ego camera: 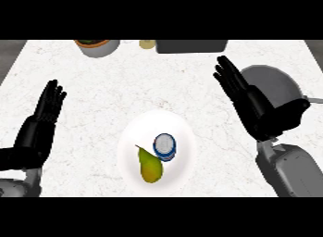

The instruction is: Pick the can from the plate and place it in the pan

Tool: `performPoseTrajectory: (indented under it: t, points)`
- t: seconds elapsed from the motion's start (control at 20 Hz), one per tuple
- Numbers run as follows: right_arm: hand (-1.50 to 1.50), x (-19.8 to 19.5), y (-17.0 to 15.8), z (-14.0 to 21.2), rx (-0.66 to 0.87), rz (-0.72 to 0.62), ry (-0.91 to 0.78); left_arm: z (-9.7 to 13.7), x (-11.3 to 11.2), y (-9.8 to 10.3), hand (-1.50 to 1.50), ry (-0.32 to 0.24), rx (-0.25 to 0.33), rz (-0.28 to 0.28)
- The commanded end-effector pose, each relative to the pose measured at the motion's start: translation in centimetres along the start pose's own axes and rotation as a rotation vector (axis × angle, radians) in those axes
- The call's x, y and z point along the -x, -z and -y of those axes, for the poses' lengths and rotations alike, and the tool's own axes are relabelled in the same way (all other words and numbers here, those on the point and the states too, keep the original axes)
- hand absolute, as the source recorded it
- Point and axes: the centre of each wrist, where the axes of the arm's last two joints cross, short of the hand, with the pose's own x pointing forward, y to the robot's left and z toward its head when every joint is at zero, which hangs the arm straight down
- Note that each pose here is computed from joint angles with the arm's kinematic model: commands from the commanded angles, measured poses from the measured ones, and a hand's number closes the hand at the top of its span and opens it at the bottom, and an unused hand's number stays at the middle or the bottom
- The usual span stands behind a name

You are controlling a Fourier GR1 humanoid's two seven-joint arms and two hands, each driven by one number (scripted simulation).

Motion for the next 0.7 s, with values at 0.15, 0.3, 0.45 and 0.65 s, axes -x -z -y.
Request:
performPoseTrajectory:
  t: [0.15, 0.3, 0.45, 0.65]
  points:
    - [1.5, 6.1, 0.1, -2.5, -0.152, -0.061, 0.012, -1.9, -1.1, 2.7, 0.0, 0.048, -0.056, -0.06]
    - [1.5, 9.8, -1.5, -5.4, -0.165, -0.118, -0.117, 1.6, -0.6, 2.9, 0.0, 0.004, -0.026, -0.139]
    - [-1.5, 10.3, -5.5, -3.7, 0.101, 0.082, -0.357, -0.6, 0.8, 1.4, 0.0, 0.019, -0.077, -0.168]
    - [-1.5, 8.1, -8.9, -1.6, 0.206, 0.169, -0.525, -1.5, 0.9, 2.0, 0.0, 0.038, -0.105, -0.183]
